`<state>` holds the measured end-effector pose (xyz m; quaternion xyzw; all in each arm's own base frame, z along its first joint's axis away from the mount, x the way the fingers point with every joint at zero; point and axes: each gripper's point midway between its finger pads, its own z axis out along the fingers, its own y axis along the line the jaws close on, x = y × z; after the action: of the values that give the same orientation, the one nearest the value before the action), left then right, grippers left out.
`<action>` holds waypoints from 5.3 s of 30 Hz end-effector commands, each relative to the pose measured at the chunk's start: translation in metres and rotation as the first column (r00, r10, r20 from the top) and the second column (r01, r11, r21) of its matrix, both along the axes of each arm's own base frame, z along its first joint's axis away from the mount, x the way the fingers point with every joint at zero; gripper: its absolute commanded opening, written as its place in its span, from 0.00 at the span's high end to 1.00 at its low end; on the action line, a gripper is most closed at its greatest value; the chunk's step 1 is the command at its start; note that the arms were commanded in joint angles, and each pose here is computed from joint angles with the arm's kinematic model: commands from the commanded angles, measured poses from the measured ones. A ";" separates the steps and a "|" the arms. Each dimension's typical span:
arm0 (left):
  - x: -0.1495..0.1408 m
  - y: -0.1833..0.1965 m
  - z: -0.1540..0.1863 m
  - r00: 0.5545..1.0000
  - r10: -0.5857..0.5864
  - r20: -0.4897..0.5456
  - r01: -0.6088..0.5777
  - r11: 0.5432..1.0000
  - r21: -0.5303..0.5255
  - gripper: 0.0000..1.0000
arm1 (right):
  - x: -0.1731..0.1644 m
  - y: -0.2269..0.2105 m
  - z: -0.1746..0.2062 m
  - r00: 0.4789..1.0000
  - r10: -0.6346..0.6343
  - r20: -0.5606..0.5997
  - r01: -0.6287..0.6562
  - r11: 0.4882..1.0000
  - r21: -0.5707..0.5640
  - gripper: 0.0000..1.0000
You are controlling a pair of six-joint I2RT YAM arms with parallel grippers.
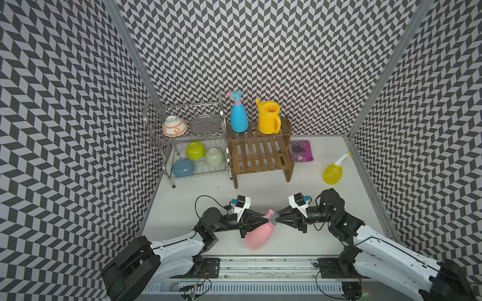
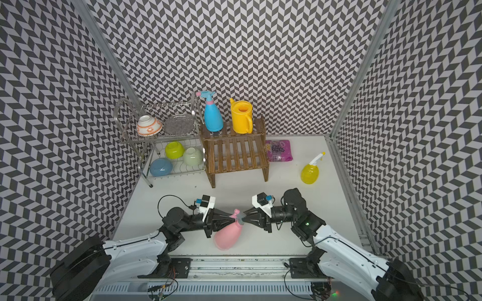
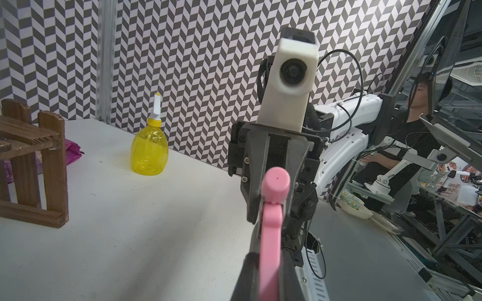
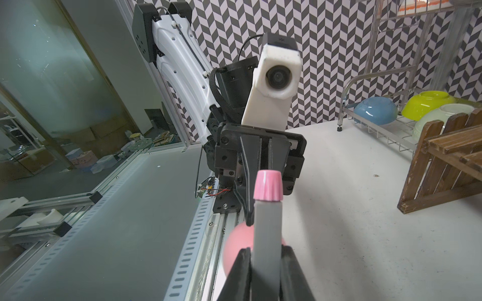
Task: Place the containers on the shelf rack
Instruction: 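Pick up a container from the center of the board, then place the container on the shelf.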
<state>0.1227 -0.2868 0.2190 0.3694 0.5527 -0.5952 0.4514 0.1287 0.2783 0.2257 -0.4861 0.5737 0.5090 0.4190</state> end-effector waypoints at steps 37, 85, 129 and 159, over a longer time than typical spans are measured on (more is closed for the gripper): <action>-0.012 0.023 0.052 0.984 0.160 0.077 -0.133 0.953 -0.273 1.00 | -0.029 0.029 0.050 0.999 -0.006 -0.043 0.020 0.938 0.347 0.22; 0.083 0.132 0.018 0.683 0.654 -0.324 -0.723 0.668 -0.177 0.04 | 0.051 -0.036 0.065 0.870 -0.491 -0.035 0.475 0.820 0.319 0.91; 0.086 0.148 0.008 0.629 0.679 -0.378 -0.765 0.628 -0.146 0.00 | 0.272 0.137 0.137 0.748 -0.611 0.257 0.616 0.784 0.072 0.87; 0.085 0.150 0.010 0.629 0.679 -0.377 -0.766 0.624 -0.155 0.00 | 0.297 0.145 0.108 0.753 -0.614 0.235 0.629 0.777 0.013 0.57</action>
<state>0.2055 -0.1378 0.2413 -0.0507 0.6078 -0.4933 0.6202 0.4206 0.4211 0.3173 -0.3448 0.6812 0.2571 0.5924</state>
